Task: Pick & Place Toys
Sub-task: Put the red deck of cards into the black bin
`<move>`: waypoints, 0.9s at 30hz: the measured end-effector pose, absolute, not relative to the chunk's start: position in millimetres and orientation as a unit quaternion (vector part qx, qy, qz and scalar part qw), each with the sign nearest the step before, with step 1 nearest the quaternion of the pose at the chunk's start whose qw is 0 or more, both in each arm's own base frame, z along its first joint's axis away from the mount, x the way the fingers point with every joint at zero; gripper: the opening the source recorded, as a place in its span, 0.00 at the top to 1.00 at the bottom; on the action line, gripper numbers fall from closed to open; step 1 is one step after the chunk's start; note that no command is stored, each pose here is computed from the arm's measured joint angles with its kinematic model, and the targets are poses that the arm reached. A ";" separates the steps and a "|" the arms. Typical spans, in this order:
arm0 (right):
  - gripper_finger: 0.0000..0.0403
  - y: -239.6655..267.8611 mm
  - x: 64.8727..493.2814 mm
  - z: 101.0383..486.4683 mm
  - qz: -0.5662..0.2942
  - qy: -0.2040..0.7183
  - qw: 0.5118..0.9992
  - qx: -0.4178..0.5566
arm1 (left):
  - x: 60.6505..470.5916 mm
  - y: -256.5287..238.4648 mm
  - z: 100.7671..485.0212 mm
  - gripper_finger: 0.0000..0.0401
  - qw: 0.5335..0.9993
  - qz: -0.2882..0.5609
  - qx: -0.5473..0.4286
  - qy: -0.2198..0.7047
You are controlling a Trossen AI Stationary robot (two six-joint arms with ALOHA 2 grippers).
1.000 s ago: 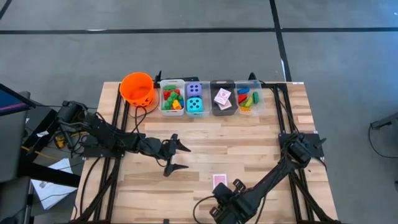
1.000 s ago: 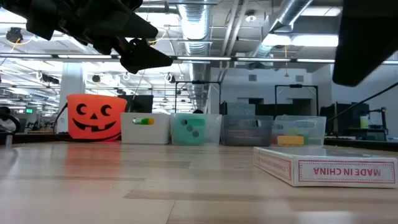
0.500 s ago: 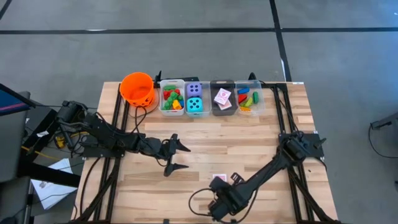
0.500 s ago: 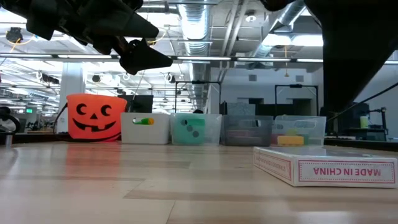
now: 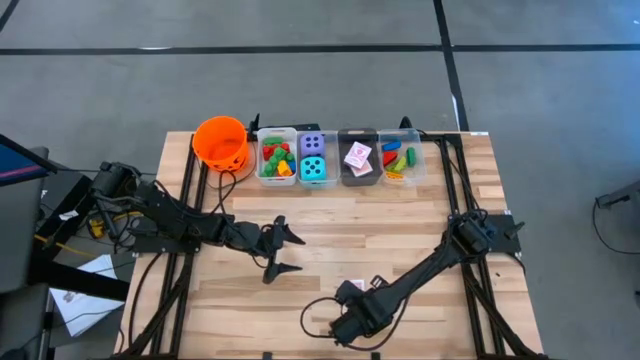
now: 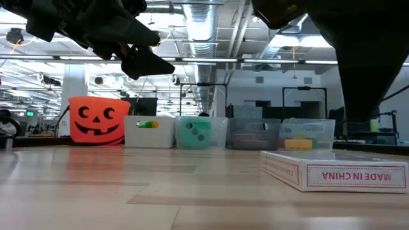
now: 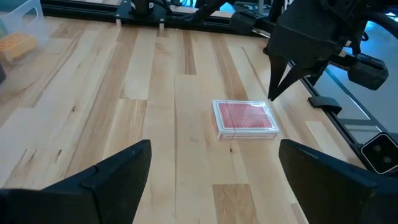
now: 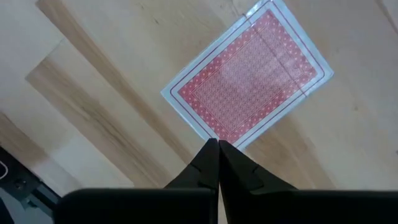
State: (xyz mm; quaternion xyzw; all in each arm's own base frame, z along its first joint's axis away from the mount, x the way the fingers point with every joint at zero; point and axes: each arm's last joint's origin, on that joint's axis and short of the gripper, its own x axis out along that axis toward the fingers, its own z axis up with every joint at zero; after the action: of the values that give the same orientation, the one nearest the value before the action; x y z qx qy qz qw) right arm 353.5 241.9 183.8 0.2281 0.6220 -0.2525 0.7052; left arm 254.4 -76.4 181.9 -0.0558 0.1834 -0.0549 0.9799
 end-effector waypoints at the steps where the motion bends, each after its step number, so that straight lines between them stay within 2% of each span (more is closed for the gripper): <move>1: 1.00 241.7 353.7 183.8 -0.252 0.623 0.704 0.229 | 254.4 -76.4 181.9 0.14 0.980 -0.055 -0.056 0.183; 16: 1.00 234.0 359.0 183.8 -0.283 0.613 0.687 0.269 | 254.1 -76.3 181.0 0.15 0.979 -0.054 -0.055 0.188; 21: 1.00 225.3 355.2 183.6 -0.359 0.593 0.660 0.288 | 252.6 -75.8 177.3 0.15 0.975 -0.051 -0.052 0.208; 27: 1.00 232.3 361.0 172.0 -0.338 0.594 0.668 0.296 | 251.8 -75.4 175.5 0.15 0.973 -0.044 -0.068 0.218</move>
State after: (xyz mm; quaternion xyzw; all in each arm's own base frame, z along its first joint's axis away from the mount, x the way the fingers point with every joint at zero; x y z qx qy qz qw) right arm 361.0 232.3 172.0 0.2959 0.5935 -0.3382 0.6677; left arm 251.8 -75.4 175.5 -0.0678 0.2180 -0.0437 0.9726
